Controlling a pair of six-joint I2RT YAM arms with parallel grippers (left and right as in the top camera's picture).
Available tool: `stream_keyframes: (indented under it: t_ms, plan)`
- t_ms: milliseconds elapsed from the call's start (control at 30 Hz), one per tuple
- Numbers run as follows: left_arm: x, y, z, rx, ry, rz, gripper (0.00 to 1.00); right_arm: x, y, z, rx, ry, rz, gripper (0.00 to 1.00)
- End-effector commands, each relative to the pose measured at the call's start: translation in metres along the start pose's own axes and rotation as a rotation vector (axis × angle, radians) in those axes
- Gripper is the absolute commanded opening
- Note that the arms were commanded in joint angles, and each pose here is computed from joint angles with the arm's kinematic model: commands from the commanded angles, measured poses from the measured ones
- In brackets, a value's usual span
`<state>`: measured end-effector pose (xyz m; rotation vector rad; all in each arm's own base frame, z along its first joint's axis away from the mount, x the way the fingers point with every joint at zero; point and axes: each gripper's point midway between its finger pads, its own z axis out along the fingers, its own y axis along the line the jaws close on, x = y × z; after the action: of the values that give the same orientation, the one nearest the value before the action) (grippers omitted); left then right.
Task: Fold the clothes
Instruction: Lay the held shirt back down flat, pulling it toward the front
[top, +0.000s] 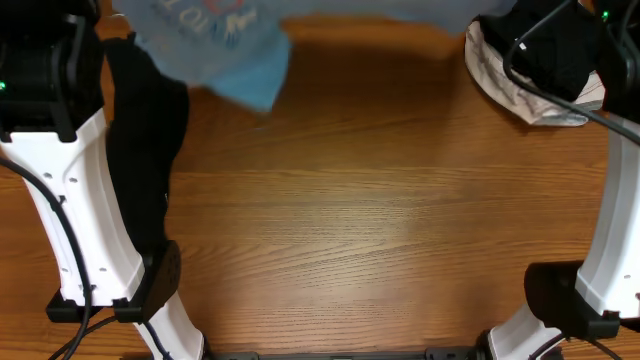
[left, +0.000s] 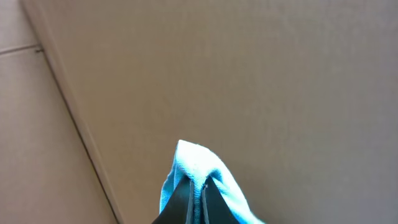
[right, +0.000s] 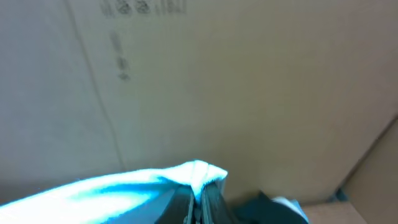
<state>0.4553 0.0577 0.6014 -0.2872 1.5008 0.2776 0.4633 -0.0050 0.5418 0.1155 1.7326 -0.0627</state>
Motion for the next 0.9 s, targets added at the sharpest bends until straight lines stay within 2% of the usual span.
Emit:
stream_keyframes:
  t_ms: [0, 67, 200, 300, 400, 567, 667, 800, 867]
  plan:
    - [0.012, -0.003, 0.008, 0.081, 0.038, 0.03, 0.04, 0.03, -0.003, 0.028, -0.035, 0.096, -0.008, 0.04]
    - [0.04, -0.007, 0.016, 0.099, 0.13, 0.055, 0.04, 0.055, -0.003, 0.044, -0.052, 0.175, -0.009, 0.04]
    - [0.123, -0.014, 0.029, 0.111, 0.398, 0.12, 0.04, 0.106, -0.002, 0.07, -0.086, 0.333, -0.006, 0.04]
    - [0.181, -0.014, 0.03, 0.088, 0.593, 0.093, 0.04, 0.137, 0.001, 0.077, -0.097, 0.433, -0.005, 0.04]
    - [0.218, -0.015, 0.022, 0.082, 0.733, 0.08, 0.04, 0.157, 0.001, 0.072, -0.101, 0.517, -0.005, 0.04]
    - [0.237, -0.03, -0.006, 0.199, 0.868, 0.051, 0.04, 0.189, -0.005, 0.047, -0.073, 0.682, 0.047, 0.04]
    - [0.243, -0.024, -0.029, 0.198, 0.949, 0.064, 0.04, 0.203, -0.005, 0.033, -0.078, 0.766, 0.086, 0.04]
    - [0.241, -0.034, -0.045, 0.267, 0.98, 0.047, 0.04, 0.225, -0.008, 0.006, -0.04, 0.908, 0.138, 0.04]
    - [0.242, -0.04, -0.052, 0.306, 0.999, 0.029, 0.04, 0.227, -0.005, 0.0, -0.052, 0.923, 0.145, 0.04]
